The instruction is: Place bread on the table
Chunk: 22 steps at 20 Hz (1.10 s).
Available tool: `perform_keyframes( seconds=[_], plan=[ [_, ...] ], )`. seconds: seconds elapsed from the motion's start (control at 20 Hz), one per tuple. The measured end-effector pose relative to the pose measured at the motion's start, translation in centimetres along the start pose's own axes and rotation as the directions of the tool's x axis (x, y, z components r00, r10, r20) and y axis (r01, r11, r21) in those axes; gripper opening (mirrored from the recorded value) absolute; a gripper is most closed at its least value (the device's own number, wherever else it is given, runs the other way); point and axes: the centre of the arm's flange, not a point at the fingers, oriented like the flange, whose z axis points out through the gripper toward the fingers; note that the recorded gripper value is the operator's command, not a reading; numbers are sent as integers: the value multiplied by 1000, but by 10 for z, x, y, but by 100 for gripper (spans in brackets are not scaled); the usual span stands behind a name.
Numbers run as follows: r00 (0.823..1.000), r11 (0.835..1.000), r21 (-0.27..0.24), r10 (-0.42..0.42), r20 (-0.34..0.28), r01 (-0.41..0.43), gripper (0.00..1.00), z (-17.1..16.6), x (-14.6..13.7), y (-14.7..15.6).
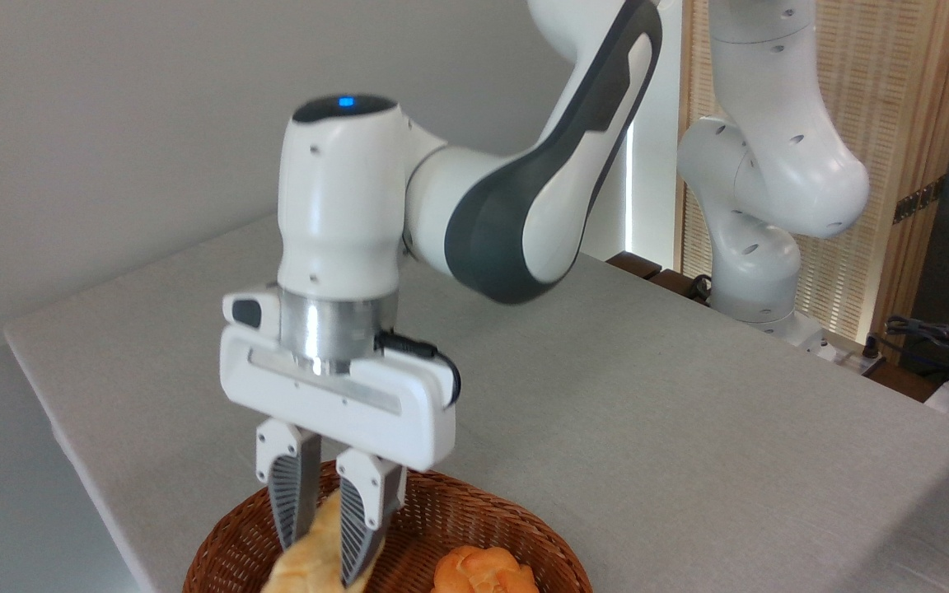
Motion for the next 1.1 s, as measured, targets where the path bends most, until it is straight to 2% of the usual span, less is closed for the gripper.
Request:
perform_keyframes(
  seconds=[0.25,0.4,0.55,0.65,0.75,0.8,0.85,0.9,1.1],
  plan=[
    [996,1000,14,3,-84,-1,52,-59,9,-1],
    [998,999,-34,41,-46,-42,53,-83,10,26],
    [992,988,-109,112,48,-107,55,-100,5,59],
    [970,968,-177,202,135,-177,55,-107,-6,80],
    [937,943,-242,281,206,-229,55,-110,-18,96],
    [923,932,-267,308,231,-244,58,-109,-22,104],
    [911,924,-285,329,248,-256,81,-106,-26,112],
    [901,916,-300,347,260,-267,100,-101,-30,121],
    [874,897,-334,391,289,-290,100,-83,-40,145]
  ],
)
